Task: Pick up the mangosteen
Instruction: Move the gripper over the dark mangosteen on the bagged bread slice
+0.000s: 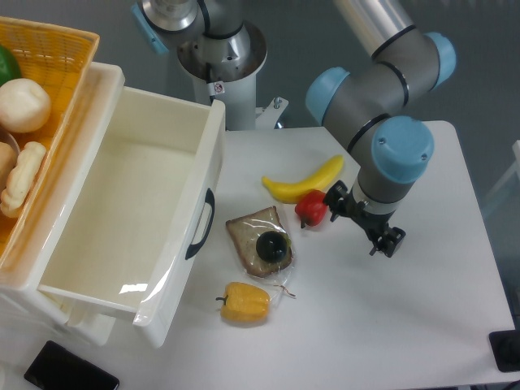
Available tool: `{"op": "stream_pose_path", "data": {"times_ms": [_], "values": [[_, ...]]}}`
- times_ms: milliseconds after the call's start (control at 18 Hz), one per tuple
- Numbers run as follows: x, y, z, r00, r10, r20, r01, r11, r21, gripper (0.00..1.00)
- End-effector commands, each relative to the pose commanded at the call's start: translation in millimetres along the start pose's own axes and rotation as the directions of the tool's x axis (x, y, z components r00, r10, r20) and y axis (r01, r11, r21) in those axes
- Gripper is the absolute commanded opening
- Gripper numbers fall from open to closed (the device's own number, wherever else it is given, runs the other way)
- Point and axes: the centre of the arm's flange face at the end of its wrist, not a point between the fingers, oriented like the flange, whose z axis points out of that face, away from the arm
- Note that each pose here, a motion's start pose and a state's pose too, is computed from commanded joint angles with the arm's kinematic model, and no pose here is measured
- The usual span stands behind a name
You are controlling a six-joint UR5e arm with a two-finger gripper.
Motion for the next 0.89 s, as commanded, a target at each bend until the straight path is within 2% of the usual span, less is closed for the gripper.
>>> {"op": "stream_pose_path", "data": {"times_ms": [222,500,889], "values": [[22,-5,12,1.000,0.008,-0.028,-0.007,0.998,0.060,1.00],[43,-19,20,0.998,0.008,-0.056,-0.005,0.998,0.056,1.00],[52,-19,34,0.995,-0.005,-0.103,0.013,0.997,0.074,1.00]]}}
